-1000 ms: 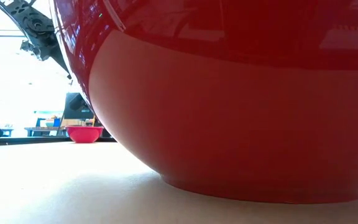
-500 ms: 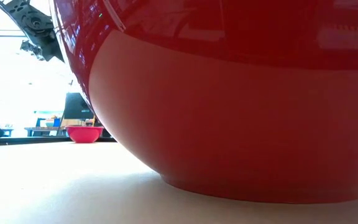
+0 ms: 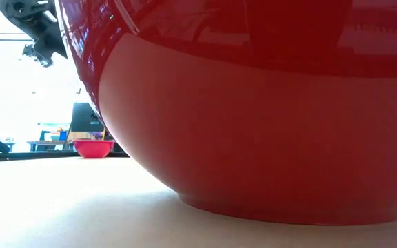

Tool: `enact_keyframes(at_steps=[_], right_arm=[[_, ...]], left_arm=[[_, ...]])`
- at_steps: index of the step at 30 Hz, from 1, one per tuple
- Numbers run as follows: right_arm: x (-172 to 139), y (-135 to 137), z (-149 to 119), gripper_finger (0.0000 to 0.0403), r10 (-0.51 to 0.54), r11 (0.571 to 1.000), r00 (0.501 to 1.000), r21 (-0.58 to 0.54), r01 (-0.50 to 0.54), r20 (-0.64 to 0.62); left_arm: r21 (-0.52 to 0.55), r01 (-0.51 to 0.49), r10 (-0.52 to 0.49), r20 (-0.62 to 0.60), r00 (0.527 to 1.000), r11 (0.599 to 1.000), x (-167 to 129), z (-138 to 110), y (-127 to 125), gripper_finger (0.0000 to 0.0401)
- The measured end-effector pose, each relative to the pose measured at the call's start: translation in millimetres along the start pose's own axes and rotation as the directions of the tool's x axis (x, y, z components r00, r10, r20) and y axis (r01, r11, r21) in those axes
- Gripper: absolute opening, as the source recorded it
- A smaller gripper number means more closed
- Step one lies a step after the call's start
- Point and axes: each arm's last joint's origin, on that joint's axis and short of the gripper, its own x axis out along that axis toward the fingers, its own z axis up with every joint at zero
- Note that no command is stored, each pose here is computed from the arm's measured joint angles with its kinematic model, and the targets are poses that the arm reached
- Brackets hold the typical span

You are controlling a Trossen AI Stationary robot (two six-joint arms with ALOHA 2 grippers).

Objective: Nest bowls inside each other
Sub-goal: Stack the blue bowl on top of the green bowl, then stack the pink bowl on top of the top of blue bowl

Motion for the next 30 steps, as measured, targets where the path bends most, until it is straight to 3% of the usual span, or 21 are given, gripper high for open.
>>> enact_keyframes(at_steps=[4, 15, 25, 30], right_arm=[[18.6, 12.9, -19.1, 0.002, 0.054, 0.997, 0.998, 0.049, -0.052, -0.026], [75.1, -6.4, -59.9, 0.0035, -0.088, 0.986, 0.98, 0.124, 0.111, -0.177], [83.6, -10.1, -64.6, 0.0127, -0.064, 0.979, 0.968, 0.171, 0.108, -0.243], [76.1, 1.3, -52.8, 0.0178, 0.084, 0.969, 0.967, 0.247, -0.023, -0.24]], left_arm=[[-0.016, 0.011, -0.011, -0.012, 1.0, 1.0, 0.9, -7.9, -10.5, 0.0102], [0.005, 0.022, -0.022, -0.026, 0.999, 1.0, 0.5, -23.4, -29.2, 0.0102], [-0.006, -0.009, 0.009, -0.022, 1.0, 1.0, 0.3, -25.9, -29.6, 0.0102], [-0.009, -0.036, 0.036, -0.049, 0.998, 0.999, 0.2, -28.4, -27.0, 0.0102]])
